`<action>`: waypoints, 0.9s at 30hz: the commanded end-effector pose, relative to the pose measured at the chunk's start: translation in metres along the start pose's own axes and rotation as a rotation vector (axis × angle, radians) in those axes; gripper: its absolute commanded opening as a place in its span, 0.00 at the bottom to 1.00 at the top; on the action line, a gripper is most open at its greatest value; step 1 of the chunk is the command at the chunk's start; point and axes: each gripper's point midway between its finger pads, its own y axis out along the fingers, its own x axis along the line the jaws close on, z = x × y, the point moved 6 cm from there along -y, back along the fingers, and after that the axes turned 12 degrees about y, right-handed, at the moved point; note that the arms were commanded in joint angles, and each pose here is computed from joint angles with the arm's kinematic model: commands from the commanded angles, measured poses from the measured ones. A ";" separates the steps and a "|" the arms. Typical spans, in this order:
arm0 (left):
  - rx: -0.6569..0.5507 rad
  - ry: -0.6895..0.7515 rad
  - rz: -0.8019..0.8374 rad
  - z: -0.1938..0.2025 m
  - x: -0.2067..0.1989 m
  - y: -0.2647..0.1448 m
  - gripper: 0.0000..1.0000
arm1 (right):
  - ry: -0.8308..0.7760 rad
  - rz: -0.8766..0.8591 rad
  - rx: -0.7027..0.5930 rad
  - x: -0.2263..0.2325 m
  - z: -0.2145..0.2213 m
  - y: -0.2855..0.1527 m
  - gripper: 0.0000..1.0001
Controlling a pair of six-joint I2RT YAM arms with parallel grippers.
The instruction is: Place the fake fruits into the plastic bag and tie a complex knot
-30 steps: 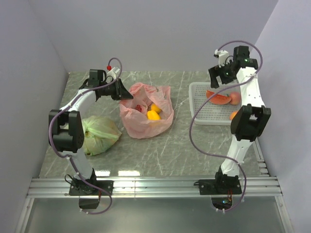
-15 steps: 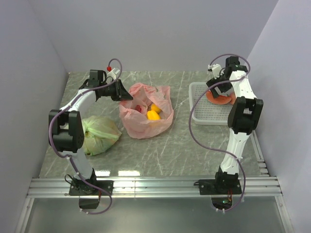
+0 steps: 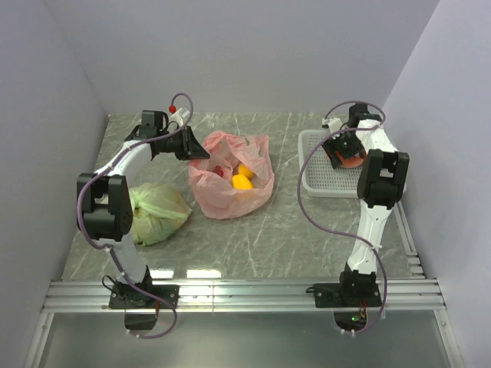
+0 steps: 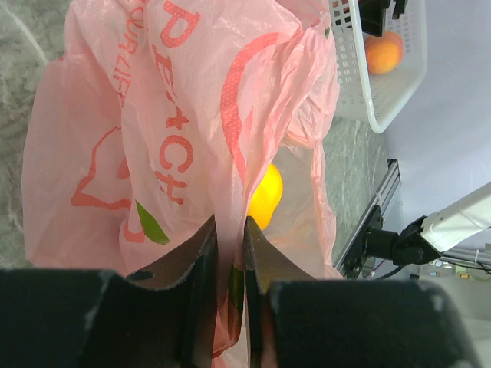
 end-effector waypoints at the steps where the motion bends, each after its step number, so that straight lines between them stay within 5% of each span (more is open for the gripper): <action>1: -0.028 0.040 0.016 -0.013 -0.006 -0.003 0.22 | -0.056 -0.073 0.020 0.017 0.000 -0.002 0.82; 4: -0.027 0.036 0.019 -0.014 -0.006 -0.002 0.22 | -0.052 -0.065 0.017 0.020 0.002 0.000 0.71; 8: -0.027 0.044 0.021 -0.016 -0.005 -0.002 0.22 | -0.029 -0.037 -0.006 0.019 -0.003 -0.005 0.38; 14: -0.038 0.031 0.036 -0.020 -0.010 -0.004 0.22 | 0.036 -0.137 -0.170 0.047 -0.033 -0.088 0.13; 18: -0.053 0.026 0.049 -0.020 -0.015 -0.006 0.22 | 0.033 -0.290 -0.339 0.107 -0.055 -0.165 0.11; 27: -0.046 -0.007 0.065 -0.023 -0.015 -0.005 0.21 | -0.090 -0.547 -0.486 0.287 -0.117 -0.176 0.01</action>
